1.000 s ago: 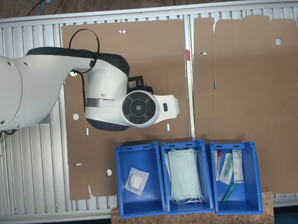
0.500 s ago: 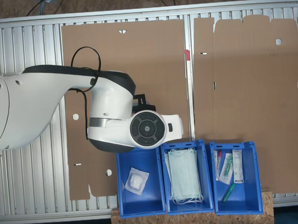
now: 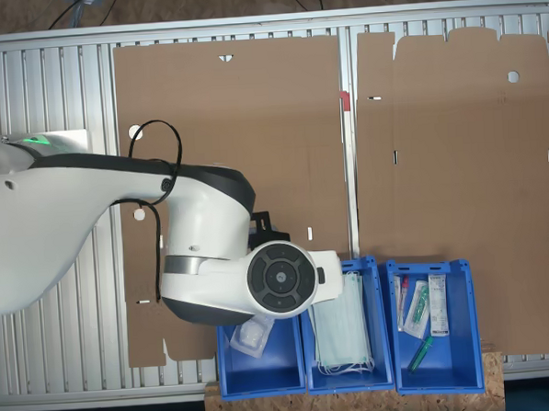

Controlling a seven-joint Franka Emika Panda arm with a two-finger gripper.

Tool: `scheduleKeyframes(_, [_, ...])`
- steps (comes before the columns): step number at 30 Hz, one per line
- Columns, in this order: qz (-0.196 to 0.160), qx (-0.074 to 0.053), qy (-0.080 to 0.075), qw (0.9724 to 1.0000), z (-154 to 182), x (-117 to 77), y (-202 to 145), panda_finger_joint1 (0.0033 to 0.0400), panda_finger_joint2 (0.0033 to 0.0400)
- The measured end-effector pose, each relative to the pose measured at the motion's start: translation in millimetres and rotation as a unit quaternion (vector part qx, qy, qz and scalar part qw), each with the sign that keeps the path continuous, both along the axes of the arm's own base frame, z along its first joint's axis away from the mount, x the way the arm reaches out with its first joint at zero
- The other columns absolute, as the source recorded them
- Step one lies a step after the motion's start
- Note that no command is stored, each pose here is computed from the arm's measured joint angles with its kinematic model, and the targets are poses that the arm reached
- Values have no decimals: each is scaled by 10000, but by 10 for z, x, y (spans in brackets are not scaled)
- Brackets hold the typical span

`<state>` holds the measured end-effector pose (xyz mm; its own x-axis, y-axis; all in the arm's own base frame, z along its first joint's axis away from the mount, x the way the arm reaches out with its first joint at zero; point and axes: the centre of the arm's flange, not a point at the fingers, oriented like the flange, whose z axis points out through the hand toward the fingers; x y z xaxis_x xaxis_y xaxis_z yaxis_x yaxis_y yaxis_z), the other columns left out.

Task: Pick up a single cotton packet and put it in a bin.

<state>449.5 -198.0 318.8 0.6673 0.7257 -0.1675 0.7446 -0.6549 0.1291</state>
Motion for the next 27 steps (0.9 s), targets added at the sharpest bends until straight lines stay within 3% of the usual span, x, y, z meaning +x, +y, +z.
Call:
scheduleKeyframes(15, [-238, -221, 274, 9991, 54, -245, -464, 56, 56])
scheduleKeyframes(27, [-258, -314, 360, 9985, 79, -321, -588, 56, 56])
